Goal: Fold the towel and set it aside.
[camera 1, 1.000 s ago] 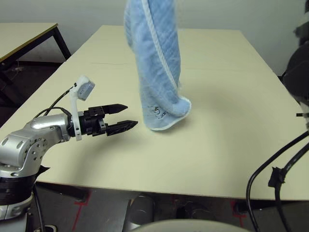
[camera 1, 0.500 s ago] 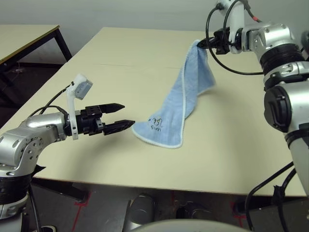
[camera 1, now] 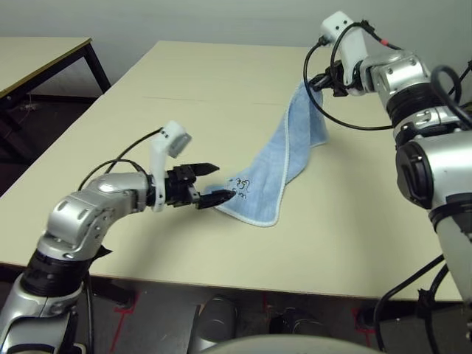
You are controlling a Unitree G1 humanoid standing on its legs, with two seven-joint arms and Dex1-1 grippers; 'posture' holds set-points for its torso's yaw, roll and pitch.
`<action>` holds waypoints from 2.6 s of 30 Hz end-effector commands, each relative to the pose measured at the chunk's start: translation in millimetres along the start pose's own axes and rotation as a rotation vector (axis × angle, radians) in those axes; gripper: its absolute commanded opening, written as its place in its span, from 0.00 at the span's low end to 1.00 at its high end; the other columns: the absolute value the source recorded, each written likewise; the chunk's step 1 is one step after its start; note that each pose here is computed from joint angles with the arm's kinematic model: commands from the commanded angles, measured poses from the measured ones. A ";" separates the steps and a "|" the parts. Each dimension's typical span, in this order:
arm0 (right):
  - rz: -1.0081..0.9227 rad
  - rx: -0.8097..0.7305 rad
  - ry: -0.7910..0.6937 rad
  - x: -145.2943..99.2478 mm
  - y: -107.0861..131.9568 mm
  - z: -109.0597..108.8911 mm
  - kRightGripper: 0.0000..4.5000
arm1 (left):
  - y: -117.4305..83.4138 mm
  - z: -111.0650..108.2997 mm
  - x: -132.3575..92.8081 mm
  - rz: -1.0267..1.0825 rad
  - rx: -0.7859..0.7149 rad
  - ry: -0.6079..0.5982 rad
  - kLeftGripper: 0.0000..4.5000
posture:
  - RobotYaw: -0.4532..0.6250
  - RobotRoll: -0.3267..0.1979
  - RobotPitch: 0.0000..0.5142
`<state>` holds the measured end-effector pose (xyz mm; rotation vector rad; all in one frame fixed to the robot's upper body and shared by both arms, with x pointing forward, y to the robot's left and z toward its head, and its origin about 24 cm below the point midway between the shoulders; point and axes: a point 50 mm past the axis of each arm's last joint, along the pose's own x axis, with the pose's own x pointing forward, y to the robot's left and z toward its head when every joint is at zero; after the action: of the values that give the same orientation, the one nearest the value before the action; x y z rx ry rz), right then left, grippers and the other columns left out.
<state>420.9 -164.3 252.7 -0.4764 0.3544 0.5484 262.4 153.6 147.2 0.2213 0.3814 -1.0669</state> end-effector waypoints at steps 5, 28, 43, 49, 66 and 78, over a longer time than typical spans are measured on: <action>-0.028 -0.008 0.001 3.1 1.2 -1.5 0.01 | -2.9 -10.4 38.3 -0.151 0.043 0.117 1.00 | 0.70 0.62 0.09; 0.014 -0.006 -0.075 8.3 14.6 20.7 0.01 | -12.5 -7.9 97.6 -0.270 0.157 0.349 1.00 | 0.66 0.62 0.12; 0.031 0.021 -0.146 -0.7 11.3 38.5 0.00 | -14.3 -20.6 108.0 -0.291 0.097 0.415 0.71 | 0.65 0.62 0.11; 0.041 0.024 -0.155 -1.7 11.6 40.6 0.00 | -13.1 -24.5 109.5 -0.278 0.062 0.410 0.26 | 0.65 0.62 0.11; 0.062 0.036 -0.142 -11.2 0.0 31.7 0.00 | 15.9 -10.1 72.3 -0.150 -0.047 0.246 0.01 | 0.65 0.62 0.12; 0.223 0.045 -0.013 -43.8 -26.8 -10.4 0.00 | 23.7 38.8 -33.2 -0.259 -0.188 -0.085 0.01 | 0.63 0.62 0.10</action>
<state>402.5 -202.9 276.1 -0.3811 0.3693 0.7309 281.4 171.3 186.6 -0.0012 0.4530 -1.2572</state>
